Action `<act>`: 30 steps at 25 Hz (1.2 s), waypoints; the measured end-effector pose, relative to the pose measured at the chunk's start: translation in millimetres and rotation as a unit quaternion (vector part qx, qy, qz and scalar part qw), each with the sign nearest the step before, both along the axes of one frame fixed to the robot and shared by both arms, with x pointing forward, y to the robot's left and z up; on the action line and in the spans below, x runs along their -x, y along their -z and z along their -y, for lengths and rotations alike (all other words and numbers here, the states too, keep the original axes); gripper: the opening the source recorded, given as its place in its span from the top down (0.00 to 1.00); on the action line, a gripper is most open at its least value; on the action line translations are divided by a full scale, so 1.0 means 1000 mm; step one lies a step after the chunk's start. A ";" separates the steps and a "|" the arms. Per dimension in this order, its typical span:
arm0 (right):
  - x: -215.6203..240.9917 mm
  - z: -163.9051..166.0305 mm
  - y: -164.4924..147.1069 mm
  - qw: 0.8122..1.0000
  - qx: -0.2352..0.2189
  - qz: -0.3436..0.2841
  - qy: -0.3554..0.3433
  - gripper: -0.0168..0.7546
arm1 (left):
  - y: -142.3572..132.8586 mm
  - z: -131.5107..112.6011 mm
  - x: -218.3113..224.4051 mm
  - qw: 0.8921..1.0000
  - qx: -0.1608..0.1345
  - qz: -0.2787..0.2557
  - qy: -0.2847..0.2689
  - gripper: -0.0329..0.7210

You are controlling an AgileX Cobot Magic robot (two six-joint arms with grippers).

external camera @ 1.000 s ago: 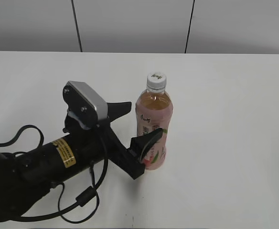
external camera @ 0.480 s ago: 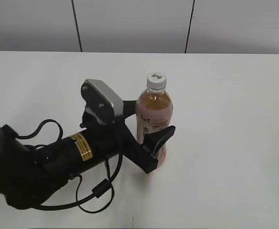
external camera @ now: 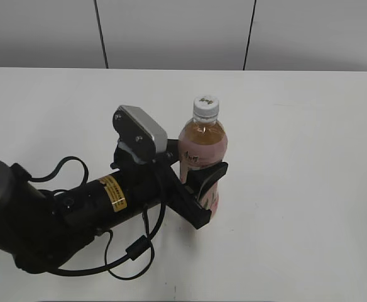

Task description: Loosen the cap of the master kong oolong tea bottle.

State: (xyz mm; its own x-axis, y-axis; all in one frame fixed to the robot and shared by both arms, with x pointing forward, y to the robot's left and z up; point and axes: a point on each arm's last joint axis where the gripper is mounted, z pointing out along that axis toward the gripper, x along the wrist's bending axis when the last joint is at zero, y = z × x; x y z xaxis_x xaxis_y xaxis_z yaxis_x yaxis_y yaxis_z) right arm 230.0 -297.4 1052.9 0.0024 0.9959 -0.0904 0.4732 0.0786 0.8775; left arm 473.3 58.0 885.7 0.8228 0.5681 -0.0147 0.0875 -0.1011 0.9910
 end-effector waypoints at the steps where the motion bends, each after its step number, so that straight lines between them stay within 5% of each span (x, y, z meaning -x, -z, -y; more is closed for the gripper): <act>1: 0.000 0.000 0.000 1.000 0.000 0.000 0.000 0.36 | 0.000 0.000 0.000 1.000 0.000 0.000 0.000 0.43; 8: 0.000 0.000 0.000 1.000 0.000 0.000 0.000 0.36 | -0.001 0.001 0.001 1.000 0.000 0.002 0.006 0.43; 14: 0.000 0.000 0.000 1.000 0.000 0.000 0.000 0.36 | -0.012 0.007 0.013 0.996 -0.023 0.026 0.085 0.43; 19: 0.000 0.000 0.000 1.000 0.000 0.000 0.000 0.36 | -0.025 0.010 0.019 0.992 -0.014 0.051 0.118 0.43; 30: 0.000 0.000 0.000 1.000 0.000 0.000 0.000 0.36 | -0.024 0.019 0.033 0.986 -0.010 0.028 0.165 0.43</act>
State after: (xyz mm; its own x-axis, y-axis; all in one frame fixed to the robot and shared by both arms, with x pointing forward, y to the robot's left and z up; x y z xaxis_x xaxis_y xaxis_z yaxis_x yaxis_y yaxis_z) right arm 230.0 -297.4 1052.9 0.0024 0.9959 -0.0904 0.4732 0.0786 0.8775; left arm 439.9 38.8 909.6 0.9623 0.2681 0.0452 -0.0089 -0.1350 0.9908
